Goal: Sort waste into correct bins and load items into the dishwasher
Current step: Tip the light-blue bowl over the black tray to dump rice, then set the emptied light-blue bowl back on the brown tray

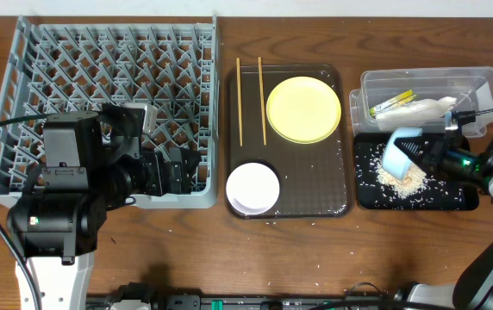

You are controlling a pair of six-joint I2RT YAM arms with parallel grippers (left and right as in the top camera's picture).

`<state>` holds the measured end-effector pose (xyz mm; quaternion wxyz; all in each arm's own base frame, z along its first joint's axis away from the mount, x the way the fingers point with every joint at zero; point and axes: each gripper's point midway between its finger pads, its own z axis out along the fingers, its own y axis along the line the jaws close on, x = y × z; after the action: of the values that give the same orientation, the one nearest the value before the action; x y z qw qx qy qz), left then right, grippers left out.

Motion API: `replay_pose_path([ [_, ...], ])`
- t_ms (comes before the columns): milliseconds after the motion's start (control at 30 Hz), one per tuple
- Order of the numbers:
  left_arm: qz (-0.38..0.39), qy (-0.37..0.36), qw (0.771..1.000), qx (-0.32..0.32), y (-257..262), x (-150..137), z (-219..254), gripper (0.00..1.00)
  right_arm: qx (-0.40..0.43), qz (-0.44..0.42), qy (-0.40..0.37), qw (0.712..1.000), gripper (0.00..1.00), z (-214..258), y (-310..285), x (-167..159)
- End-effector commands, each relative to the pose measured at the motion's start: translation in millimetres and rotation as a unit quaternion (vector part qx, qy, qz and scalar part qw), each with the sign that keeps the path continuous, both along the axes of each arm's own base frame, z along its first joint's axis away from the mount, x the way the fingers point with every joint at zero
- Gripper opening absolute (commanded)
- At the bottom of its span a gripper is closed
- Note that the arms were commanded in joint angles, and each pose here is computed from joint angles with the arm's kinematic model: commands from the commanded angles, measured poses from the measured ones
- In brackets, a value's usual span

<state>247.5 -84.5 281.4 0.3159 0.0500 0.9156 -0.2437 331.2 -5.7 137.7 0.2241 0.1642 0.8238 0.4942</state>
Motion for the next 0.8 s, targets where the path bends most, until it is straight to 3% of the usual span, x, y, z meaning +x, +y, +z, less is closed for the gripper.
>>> replay_pose_path([
  [0, -0.006, -0.013, 1.0, 0.007, 0, 1, 6, 0.98, 0.018, 0.051, -0.107, 0.993, 0.01, 27, 13, 1],
  [33, -0.006, -0.013, 1.0, 0.007, 0, 1, 6, 0.98, 0.021, 0.057, -0.123, 0.991, 0.01, 31, 14, 0],
  [100, -0.006, -0.013, 1.0, 0.007, 0, 1, 6, 0.98, 0.004, -0.02, 0.026, 0.999, 0.01, -1, -2, 3],
  [133, -0.006, -0.013, 1.0, 0.007, 0, 1, 6, 0.98, -0.002, -0.039, 0.06, 0.997, 0.01, -9, -6, 1],
  [233, -0.006, -0.013, 1.0, 0.007, 0, 1, 6, 0.98, 0.039, 0.067, -0.136, 0.988, 0.01, 38, 20, -2],
  [267, -0.006, -0.013, 1.0, 0.007, 0, 1, 6, 0.98, 0.049, 0.059, -0.112, 0.991, 0.01, 36, 20, -2],
  [333, -0.006, -0.013, 1.0, 0.007, 0, 1, 6, 0.98, 0.047, -0.008, 0.033, 0.998, 0.01, 9, 10, -2],
  [467, -0.006, -0.013, 1.0, 0.007, 0, 1, 6, 0.98, 0.037, 0.031, -0.028, 0.998, 0.01, 33, 27, -6],
  [567, -0.006, -0.013, 1.0, 0.007, 0, 1, 6, 0.98, -0.014, 0.059, -0.074, 0.995, 0.01, 52, 45, -10],
  [700, -0.006, -0.013, 1.0, 0.007, 0, 1, 6, 0.98, -0.195, 0.089, -0.105, 0.971, 0.01, 53, 75, -20],
  [767, -0.006, -0.013, 1.0, 0.007, 0, 1, 6, 0.98, -0.3, 0.104, -0.11, 0.942, 0.01, 44, 92, -23],
])
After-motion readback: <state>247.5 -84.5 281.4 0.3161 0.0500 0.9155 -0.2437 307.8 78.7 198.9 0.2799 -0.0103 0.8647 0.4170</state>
